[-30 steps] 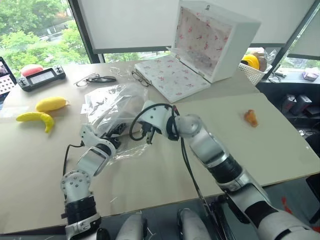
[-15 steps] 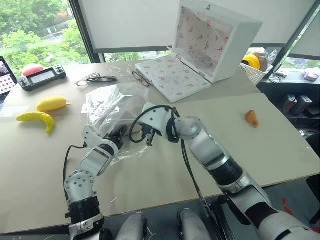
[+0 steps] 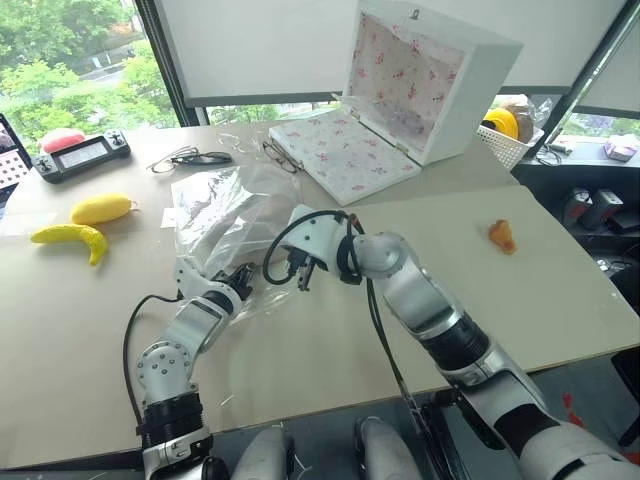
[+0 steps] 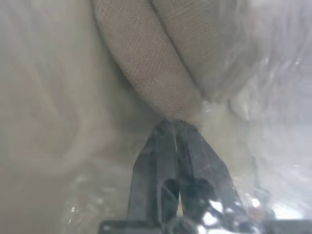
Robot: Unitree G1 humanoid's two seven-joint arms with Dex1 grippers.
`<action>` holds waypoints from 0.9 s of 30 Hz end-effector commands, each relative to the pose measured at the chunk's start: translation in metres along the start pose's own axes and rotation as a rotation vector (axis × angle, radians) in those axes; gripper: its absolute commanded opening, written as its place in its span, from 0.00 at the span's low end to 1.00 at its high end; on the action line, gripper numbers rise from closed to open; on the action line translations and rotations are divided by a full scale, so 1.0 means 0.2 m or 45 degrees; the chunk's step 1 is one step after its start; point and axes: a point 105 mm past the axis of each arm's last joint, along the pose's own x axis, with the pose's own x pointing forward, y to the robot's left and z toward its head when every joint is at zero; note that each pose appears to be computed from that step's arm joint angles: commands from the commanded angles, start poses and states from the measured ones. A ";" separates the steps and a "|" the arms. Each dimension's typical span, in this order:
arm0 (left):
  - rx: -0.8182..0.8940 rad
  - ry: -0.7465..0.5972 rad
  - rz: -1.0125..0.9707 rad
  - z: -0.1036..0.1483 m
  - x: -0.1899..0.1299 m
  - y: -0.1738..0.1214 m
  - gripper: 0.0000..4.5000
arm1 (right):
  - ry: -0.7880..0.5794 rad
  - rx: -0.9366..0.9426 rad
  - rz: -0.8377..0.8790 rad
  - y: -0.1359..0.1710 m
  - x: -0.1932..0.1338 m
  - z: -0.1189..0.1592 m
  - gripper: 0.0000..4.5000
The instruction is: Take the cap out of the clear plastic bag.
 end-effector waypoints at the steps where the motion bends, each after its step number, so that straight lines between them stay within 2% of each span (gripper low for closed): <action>1: 0.038 0.085 -0.160 0.02 -0.07 -0.07 0.01 | -0.040 -0.026 -0.054 -0.04 -0.03 0.05 0.00; 5: -0.009 0.171 -0.422 0.12 -0.22 -0.19 0.01 | -0.026 -0.021 -0.068 -0.04 -0.04 0.02 0.00; 10: -0.091 0.262 -0.642 0.14 -0.37 -0.24 0.01 | -0.011 -0.015 -0.085 -0.05 -0.04 0.00 0.00; 16: -0.053 0.508 -0.783 0.05 -0.55 -0.16 0.01 | 0.010 -0.009 -0.112 -0.06 -0.06 -0.02 0.00; 18: -0.027 0.584 -0.728 0.01 -0.59 -0.12 0.01 | 0.010 -0.009 -0.115 -0.06 -0.06 -0.02 0.00; 22: -0.031 0.626 -0.619 -0.02 -0.57 -0.06 0.01 | 0.017 -0.011 -0.128 -0.08 -0.07 -0.02 0.00; 27: 0.035 0.506 -0.465 -0.05 -0.43 -0.04 0.01 | 0.033 -0.019 -0.125 -0.07 -0.08 -0.03 0.00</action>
